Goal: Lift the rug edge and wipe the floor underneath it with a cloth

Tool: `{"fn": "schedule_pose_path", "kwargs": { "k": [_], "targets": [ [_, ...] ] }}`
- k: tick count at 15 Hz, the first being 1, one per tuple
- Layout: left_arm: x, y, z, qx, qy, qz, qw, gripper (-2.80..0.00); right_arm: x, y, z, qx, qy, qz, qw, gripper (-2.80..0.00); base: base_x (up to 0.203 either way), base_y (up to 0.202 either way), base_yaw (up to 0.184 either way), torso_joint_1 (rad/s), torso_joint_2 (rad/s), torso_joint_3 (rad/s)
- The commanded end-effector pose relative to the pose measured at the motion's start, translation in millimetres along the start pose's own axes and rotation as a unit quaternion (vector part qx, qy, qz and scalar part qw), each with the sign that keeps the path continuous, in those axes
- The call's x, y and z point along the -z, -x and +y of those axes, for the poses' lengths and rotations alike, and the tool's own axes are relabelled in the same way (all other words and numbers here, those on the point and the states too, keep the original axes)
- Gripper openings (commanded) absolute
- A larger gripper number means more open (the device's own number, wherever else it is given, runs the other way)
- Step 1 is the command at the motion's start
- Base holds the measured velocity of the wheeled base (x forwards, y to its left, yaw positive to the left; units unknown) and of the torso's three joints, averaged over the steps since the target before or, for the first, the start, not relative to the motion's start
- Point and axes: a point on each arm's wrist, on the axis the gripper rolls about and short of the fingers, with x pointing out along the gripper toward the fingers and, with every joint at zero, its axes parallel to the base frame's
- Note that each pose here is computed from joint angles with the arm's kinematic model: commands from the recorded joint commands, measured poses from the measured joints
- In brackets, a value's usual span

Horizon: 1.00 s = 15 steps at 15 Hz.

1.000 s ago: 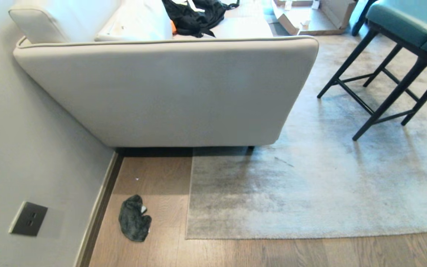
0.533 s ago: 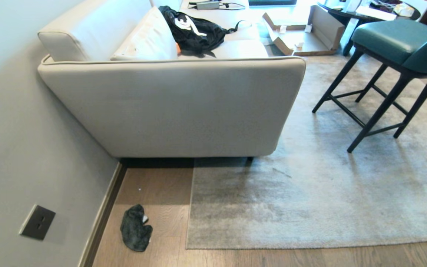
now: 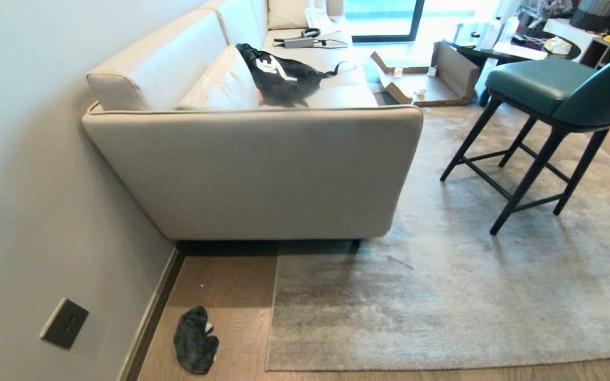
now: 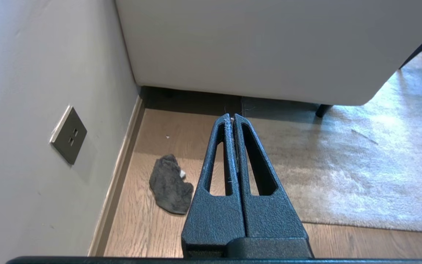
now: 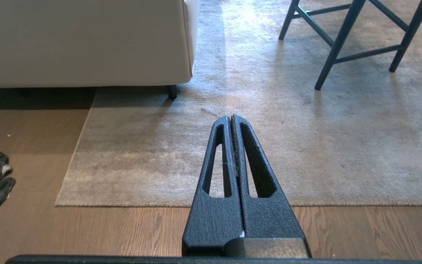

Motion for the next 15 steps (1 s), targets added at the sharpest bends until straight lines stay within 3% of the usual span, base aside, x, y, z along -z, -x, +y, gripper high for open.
{"fn": "schedule_pose_path", "kwargs": {
  "k": [1, 9, 15],
  "targets": [
    [0.0, 0.0, 0.0, 0.0, 0.001, 0.0, 1.0, -2.8, 0.0, -0.1, 0.0, 0.0, 0.0, 0.001, 1.0, -2.8, 0.0, 0.0, 0.0, 0.002, 0.0, 0.048],
    [0.0, 0.0, 0.0, 0.0, 0.001, 0.0, 1.0, -2.8, 0.0, -0.1, 0.0, 0.0, 0.0, 0.001, 1.0, -2.8, 0.0, 0.0, 0.0, 0.003, 0.0, 0.172],
    [0.0, 0.0, 0.0, 0.0, 0.001, 0.0, 1.0, -2.8, 0.0, -0.1, 0.0, 0.0, 0.0, 0.001, 1.0, -2.8, 0.0, 0.0, 0.0, 0.0, 0.0, 0.0]
  ]
}}
